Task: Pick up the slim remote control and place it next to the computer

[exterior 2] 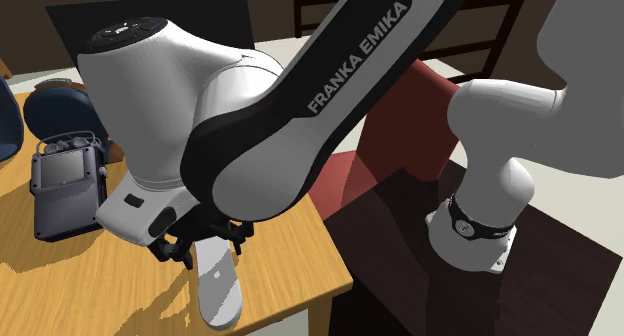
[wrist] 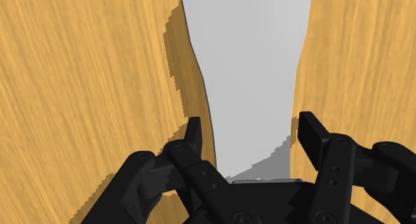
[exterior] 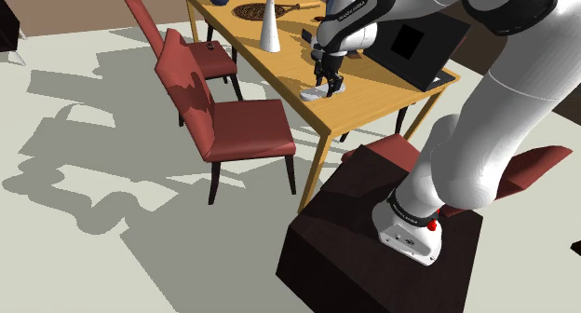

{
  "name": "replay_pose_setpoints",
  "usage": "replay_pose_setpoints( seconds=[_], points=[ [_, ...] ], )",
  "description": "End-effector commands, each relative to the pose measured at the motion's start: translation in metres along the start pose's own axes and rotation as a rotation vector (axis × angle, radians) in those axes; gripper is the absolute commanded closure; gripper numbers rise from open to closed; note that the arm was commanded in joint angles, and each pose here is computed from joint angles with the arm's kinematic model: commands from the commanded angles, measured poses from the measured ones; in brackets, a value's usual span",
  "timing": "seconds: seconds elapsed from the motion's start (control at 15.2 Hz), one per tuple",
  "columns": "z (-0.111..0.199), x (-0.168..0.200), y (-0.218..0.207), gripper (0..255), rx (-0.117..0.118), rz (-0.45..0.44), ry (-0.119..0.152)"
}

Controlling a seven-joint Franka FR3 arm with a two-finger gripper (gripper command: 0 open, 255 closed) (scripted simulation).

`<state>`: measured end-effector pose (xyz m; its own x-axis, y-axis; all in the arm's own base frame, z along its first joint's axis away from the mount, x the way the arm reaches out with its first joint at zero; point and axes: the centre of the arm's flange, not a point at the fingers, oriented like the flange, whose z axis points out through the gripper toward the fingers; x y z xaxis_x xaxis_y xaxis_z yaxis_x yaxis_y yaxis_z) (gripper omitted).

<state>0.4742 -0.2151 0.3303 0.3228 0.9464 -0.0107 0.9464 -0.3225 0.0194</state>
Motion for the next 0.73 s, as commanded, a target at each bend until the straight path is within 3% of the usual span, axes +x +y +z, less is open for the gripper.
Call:
replay_pose_setpoints(
  seconds=[0.0, 0.66],
  points=[
    [0.000, 0.000, 0.000, 255, 0.000, 0.000, 0.000],
    [-0.053, -0.001, 0.001, 255, 0.000, 0.000, 0.000]
  ],
)
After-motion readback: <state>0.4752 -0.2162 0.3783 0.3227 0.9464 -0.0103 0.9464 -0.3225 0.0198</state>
